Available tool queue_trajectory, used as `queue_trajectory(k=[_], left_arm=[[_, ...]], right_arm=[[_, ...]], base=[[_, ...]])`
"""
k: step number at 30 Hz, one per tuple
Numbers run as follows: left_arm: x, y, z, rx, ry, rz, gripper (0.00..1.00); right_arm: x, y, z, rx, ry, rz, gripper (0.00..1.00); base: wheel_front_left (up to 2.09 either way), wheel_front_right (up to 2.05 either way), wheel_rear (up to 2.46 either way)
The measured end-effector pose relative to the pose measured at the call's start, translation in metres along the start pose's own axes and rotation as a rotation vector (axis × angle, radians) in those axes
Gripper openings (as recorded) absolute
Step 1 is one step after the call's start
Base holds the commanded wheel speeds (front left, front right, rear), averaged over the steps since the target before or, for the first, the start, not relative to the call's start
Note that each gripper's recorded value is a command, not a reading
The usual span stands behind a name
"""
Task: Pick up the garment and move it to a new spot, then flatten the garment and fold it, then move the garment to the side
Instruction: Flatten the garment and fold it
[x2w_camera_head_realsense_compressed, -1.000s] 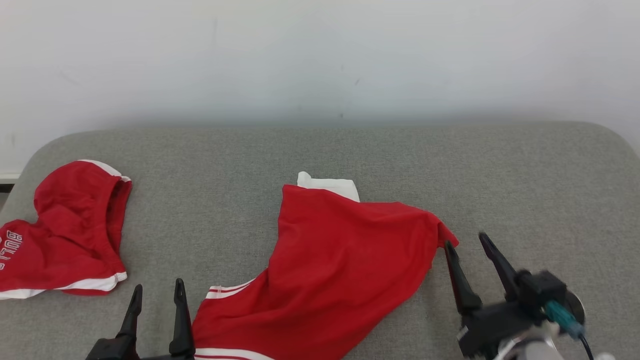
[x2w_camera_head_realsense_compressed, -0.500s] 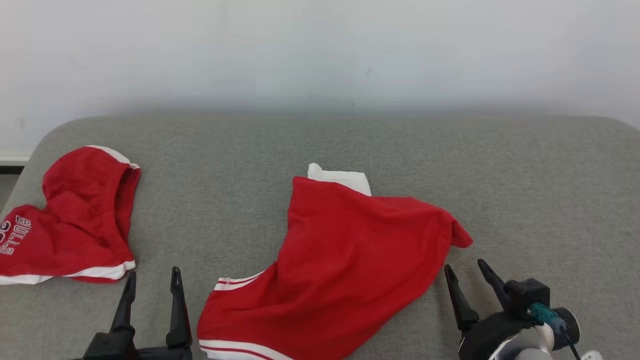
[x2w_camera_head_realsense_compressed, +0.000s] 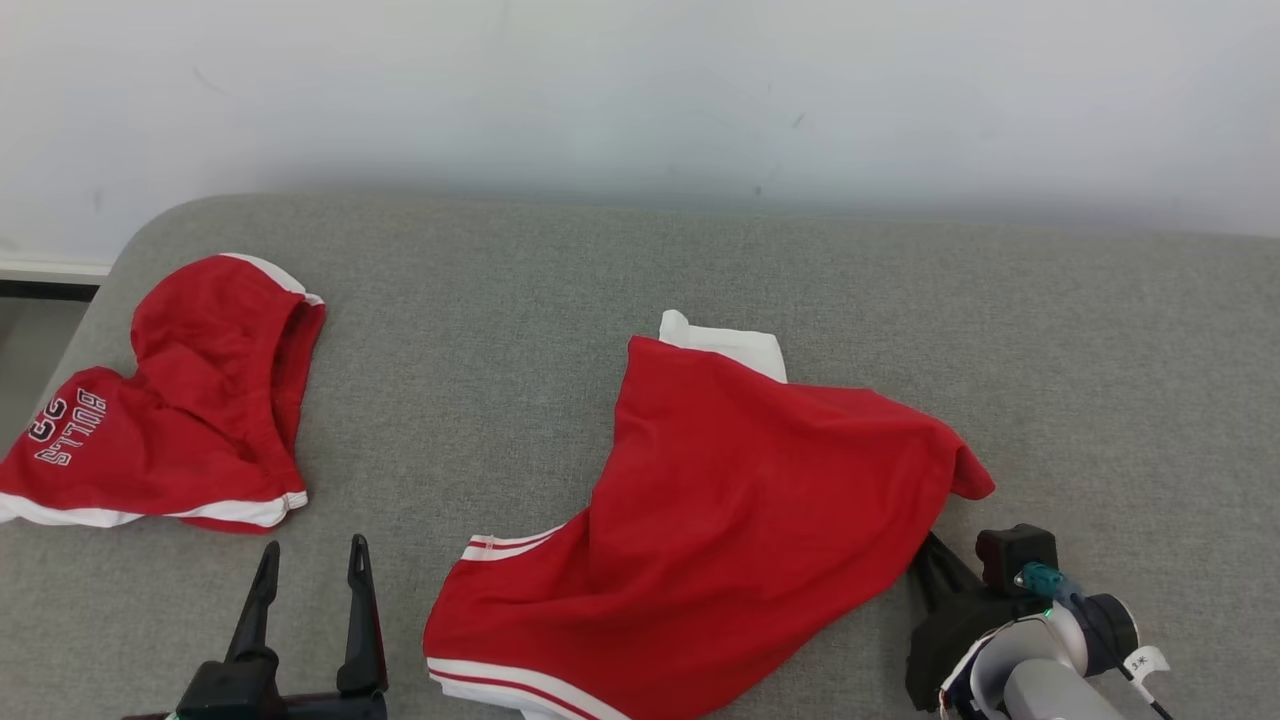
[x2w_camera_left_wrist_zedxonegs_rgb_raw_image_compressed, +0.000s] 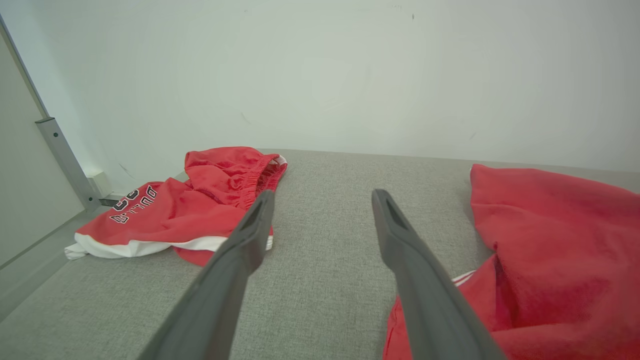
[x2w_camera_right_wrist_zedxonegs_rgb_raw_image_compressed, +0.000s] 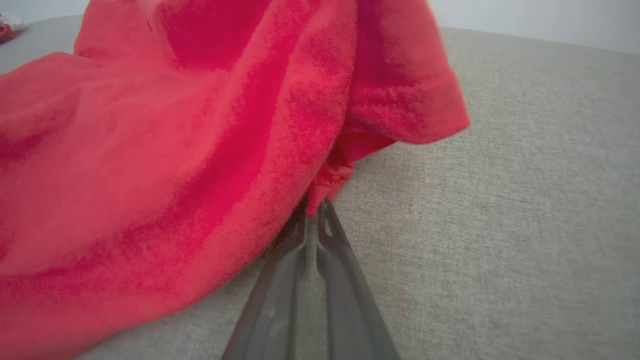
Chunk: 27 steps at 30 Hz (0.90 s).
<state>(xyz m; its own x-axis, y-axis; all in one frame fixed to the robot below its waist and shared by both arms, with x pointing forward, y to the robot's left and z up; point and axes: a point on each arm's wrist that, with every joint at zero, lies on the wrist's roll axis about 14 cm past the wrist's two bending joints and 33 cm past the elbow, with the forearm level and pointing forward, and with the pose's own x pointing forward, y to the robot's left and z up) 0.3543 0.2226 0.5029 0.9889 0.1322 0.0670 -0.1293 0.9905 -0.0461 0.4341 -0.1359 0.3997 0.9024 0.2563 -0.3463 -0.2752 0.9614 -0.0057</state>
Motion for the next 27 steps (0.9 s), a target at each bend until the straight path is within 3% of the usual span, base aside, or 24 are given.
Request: queue_trajectory(k=[8,15,20,26,27], left_arm=[[-0.001,-0.004,0.000,-0.013,-0.001,-0.004,1.00],[0.002,-0.017,0.000,-0.042,-0.003,-0.038,1.00],[0.005,-0.028,-0.001,-0.050,-0.001,-0.069,1.00],[0.009,-0.035,-0.003,-0.053,0.005,-0.090,1.00],[0.009,-0.036,-0.004,-0.054,0.007,-0.092,1.00]], right_arm=[[-0.010,-0.031,0.036,-0.035,-0.113,-0.054,0.00],[-0.057,-0.068,0.047,-0.078,-0.216,-0.132,0.00],[-0.099,-0.097,0.041,-0.058,-0.247,-0.226,0.00],[-0.126,-0.098,0.014,0.003,-0.166,-0.270,0.00],[-0.128,-0.099,0.016,0.009,-0.175,-0.276,0.20]], base=[[0.00,0.00,0.00],[0.00,0.00,0.00],[0.00,0.00,0.00],[0.00,0.00,0.00],[0.00,0.00,0.00]])
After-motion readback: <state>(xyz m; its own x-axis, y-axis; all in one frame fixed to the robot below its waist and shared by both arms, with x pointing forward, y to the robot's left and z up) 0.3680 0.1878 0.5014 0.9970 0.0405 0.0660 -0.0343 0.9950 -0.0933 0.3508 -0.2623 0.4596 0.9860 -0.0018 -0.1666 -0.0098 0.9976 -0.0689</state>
